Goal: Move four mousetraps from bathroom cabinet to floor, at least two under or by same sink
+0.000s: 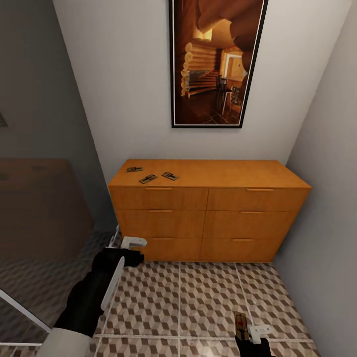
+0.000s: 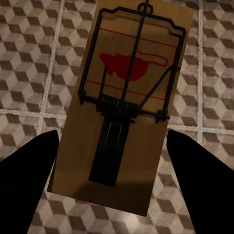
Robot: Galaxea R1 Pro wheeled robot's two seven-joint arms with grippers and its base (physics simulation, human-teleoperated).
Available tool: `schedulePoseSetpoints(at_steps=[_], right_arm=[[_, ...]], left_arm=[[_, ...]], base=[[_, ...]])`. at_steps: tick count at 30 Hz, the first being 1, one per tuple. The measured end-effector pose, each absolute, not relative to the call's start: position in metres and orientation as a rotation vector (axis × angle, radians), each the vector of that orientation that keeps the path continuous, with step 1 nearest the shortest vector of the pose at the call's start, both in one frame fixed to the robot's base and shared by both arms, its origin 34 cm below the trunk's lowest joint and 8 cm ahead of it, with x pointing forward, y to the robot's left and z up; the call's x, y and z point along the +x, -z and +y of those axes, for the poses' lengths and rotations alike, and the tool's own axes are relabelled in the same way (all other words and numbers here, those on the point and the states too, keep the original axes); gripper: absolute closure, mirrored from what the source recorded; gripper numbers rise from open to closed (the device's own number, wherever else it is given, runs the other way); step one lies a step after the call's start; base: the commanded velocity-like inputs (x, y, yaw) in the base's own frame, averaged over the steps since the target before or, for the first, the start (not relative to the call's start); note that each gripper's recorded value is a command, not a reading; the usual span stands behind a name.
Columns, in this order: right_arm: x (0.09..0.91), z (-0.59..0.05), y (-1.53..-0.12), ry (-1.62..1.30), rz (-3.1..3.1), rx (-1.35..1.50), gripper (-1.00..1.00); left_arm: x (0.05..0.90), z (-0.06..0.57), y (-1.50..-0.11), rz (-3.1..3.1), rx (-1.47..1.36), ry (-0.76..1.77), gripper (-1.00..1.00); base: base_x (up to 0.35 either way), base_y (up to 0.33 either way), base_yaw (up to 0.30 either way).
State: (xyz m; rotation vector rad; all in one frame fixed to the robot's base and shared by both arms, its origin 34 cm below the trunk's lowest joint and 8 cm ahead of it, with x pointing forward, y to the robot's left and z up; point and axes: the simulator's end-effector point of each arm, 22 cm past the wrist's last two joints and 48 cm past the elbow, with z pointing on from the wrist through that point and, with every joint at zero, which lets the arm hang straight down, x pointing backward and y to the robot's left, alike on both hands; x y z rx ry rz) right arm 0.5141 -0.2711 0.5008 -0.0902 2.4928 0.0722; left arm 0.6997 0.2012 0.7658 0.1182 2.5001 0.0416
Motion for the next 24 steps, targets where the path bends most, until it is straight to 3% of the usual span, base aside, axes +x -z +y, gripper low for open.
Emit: schedulePoseSetpoints(at_steps=[10,24], right_arm=[[0.514,-0.271,-0.501,-0.073,2.494,-0.090,1.00],[0.514,-0.270,-0.501,-0.074,2.494,-0.090,1.00]], left_arm=[[0.786,0.206,-0.817,2.474,0.129,-0.086,-1.00],[0.845,0.212,-0.878,2.442,0.128,-0.118,-1.00]], base=[[0.000,0.000,0.000],[0.000,0.000,0.000]])
